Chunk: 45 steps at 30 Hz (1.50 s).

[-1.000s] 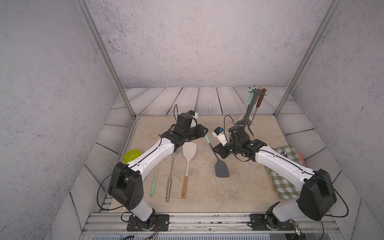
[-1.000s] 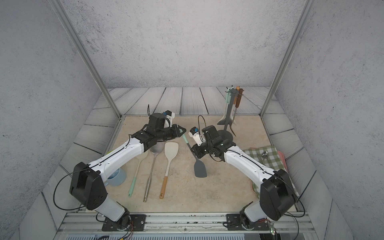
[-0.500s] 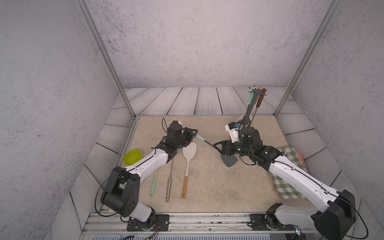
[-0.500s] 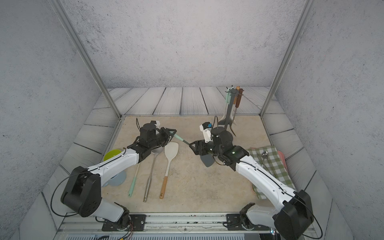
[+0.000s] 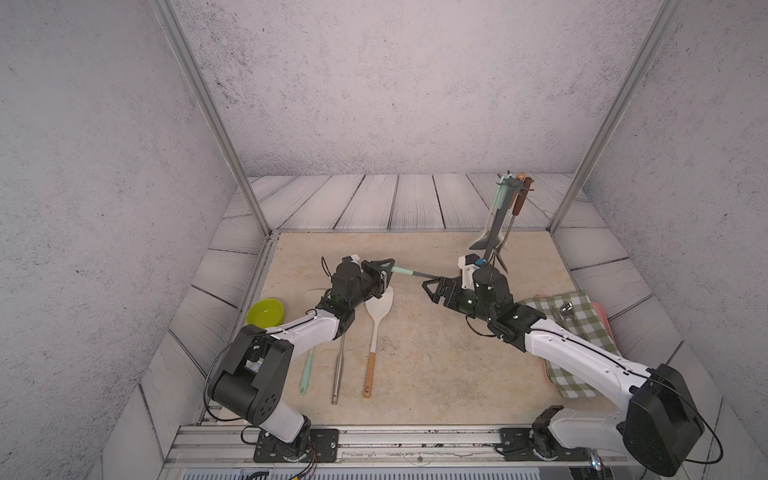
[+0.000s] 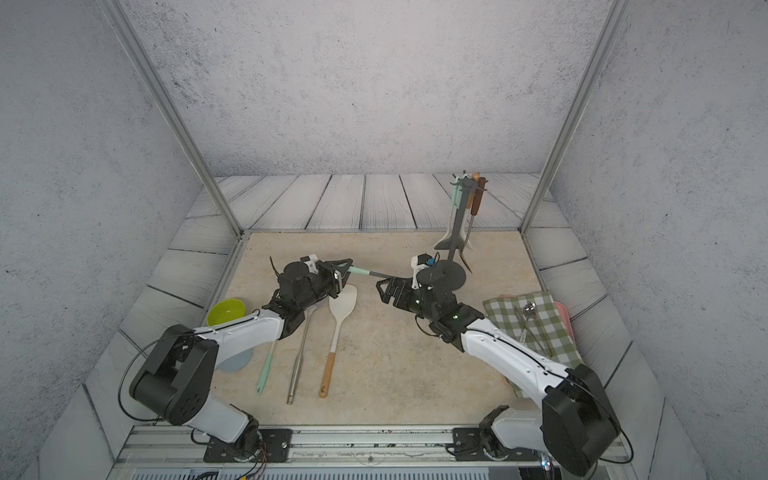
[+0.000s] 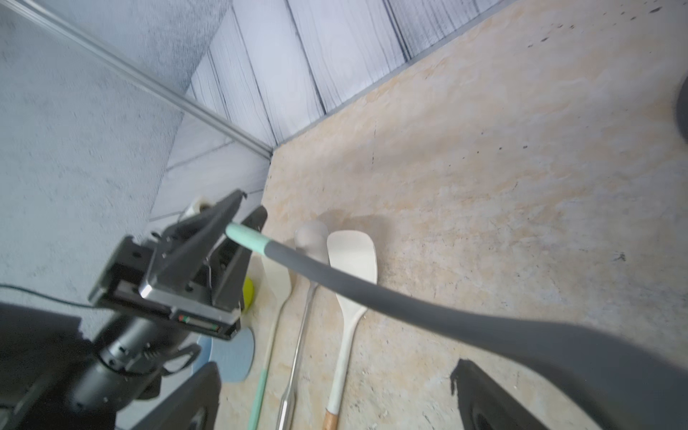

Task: Take the spatula off the kitchen utensil rack
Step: Place the spatula at the center of the board.

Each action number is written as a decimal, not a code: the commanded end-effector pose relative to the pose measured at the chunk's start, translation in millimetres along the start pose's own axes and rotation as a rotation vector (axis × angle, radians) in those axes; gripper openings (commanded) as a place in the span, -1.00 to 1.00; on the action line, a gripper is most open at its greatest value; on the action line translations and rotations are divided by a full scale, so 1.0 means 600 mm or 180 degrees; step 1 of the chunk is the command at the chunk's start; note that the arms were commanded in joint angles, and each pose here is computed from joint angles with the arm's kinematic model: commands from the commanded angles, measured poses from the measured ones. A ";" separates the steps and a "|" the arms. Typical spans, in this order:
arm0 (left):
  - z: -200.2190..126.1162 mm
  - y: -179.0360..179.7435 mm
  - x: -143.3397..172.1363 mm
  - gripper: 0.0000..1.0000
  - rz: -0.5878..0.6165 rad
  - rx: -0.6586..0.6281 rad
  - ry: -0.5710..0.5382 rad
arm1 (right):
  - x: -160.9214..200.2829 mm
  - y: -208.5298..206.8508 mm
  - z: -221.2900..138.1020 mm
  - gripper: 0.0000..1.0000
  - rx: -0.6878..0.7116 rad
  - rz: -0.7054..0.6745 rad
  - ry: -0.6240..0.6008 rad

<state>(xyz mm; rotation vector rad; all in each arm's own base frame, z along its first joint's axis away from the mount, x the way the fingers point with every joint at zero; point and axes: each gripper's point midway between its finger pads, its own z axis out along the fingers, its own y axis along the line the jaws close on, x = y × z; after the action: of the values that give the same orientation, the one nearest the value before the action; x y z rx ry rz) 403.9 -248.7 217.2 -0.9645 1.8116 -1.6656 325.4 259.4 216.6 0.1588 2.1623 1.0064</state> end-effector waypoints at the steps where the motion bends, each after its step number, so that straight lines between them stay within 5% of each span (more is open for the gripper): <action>1: -0.003 -0.034 0.002 -1.00 -0.0162 0.0321 0.0030 | -0.038 0.003 0.008 0.98 0.0092 0.0228 -0.0446; 16: 0.005 0.001 0.007 -1.00 -0.0540 0.0453 0.0118 | -0.070 0.028 0.050 0.62 0.0461 0.0246 -0.1052; 21: 0.008 0.003 0.017 -1.00 -0.0614 0.0506 0.0186 | -0.069 0.035 0.073 0.22 0.0426 0.0329 -0.1046; 31: -0.008 0.015 0.024 -1.00 -0.0585 0.0479 0.0203 | -0.079 0.040 0.081 -0.93 0.0458 0.0251 -0.1126; 34: -0.014 0.018 0.029 -1.00 -0.0541 0.0427 0.0216 | -0.080 0.040 0.079 -1.00 0.0489 0.0212 -0.1121; 36: -0.020 0.017 0.032 -0.74 -0.0488 0.0391 0.0228 | -0.080 0.038 0.075 -1.00 0.0527 0.0182 -0.1109; 41: -0.044 0.022 0.036 0.53 -0.0242 0.0159 0.0268 | -0.080 0.021 0.051 -1.00 0.0736 0.0014 -0.1055; 45: -0.081 0.037 0.035 0.78 0.0121 -0.0138 0.0302 | -0.069 0.000 0.030 -1.00 0.0841 -0.0184 -0.0827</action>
<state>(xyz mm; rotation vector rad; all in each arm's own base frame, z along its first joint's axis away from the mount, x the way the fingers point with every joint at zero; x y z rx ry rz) 365.5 -240.8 220.8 -0.9747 1.7803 -1.8087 375.8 271.0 223.6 0.4008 2.0157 0.6906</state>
